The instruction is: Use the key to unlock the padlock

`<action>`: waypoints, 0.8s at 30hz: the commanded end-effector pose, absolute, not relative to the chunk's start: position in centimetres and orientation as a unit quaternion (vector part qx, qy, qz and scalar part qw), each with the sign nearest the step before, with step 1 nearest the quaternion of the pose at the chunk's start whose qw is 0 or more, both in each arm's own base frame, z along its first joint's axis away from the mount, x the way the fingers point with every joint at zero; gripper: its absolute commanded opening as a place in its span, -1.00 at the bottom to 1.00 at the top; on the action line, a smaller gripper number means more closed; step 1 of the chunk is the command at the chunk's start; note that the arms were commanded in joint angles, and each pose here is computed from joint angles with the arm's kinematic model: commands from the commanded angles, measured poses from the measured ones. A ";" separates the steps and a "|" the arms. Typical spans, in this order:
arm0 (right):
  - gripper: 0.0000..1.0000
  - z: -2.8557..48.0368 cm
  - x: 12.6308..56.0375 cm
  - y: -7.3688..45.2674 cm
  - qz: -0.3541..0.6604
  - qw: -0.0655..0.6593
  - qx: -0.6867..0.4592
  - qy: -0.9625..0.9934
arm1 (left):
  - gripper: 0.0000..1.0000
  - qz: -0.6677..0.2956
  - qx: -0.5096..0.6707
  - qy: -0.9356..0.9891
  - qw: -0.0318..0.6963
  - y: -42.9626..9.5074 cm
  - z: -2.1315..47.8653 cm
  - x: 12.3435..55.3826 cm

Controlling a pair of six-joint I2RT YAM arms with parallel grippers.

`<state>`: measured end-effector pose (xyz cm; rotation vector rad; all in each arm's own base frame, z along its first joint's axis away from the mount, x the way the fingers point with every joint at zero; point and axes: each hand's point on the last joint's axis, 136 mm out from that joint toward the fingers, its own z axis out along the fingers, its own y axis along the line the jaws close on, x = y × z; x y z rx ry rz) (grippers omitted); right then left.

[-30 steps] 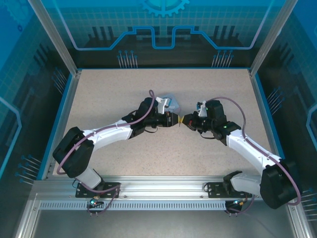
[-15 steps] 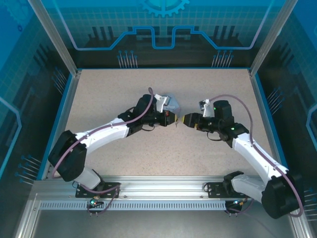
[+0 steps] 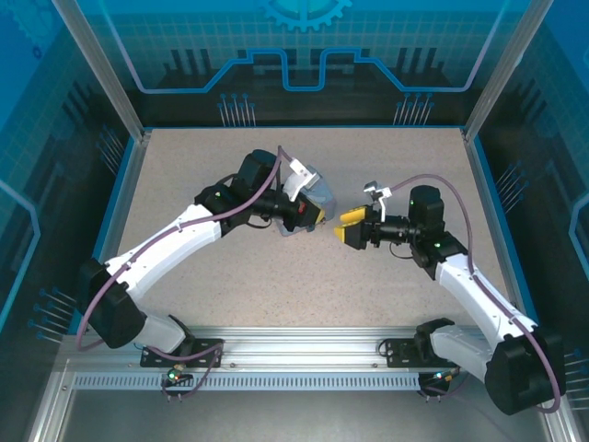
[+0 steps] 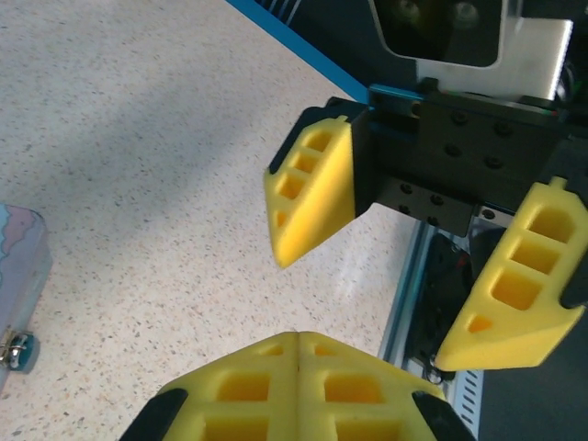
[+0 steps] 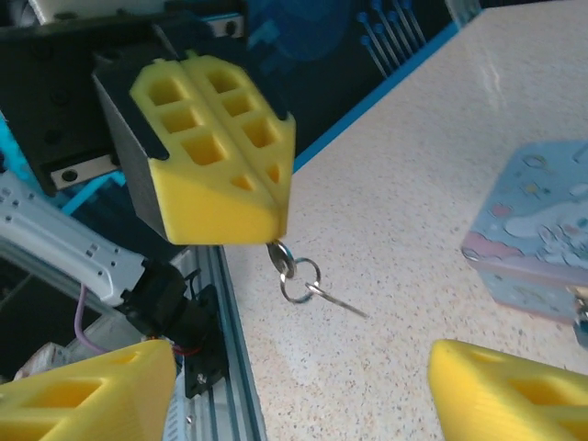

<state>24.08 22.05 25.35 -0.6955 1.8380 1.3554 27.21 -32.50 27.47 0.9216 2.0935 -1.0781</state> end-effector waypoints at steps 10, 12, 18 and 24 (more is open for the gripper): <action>0.03 26.5 23.7 24.7 0.550 0.391 -0.310 0.669 | -1.00 -0.438 0.380 0.758 0.298 -33.1 29.7 25.8; -0.02 26.5 23.7 24.8 0.552 0.391 -0.310 0.668 | -1.00 -0.439 0.379 0.758 0.298 -33.2 29.8 25.8; -0.22 26.5 23.6 25.0 0.554 0.386 -0.310 0.669 | -1.00 -0.441 0.378 0.757 0.299 -33.2 29.8 25.9; -0.60 26.3 23.7 25.0 0.552 0.383 -0.309 0.673 | -1.00 -0.440 0.377 0.758 0.299 -33.2 29.6 26.0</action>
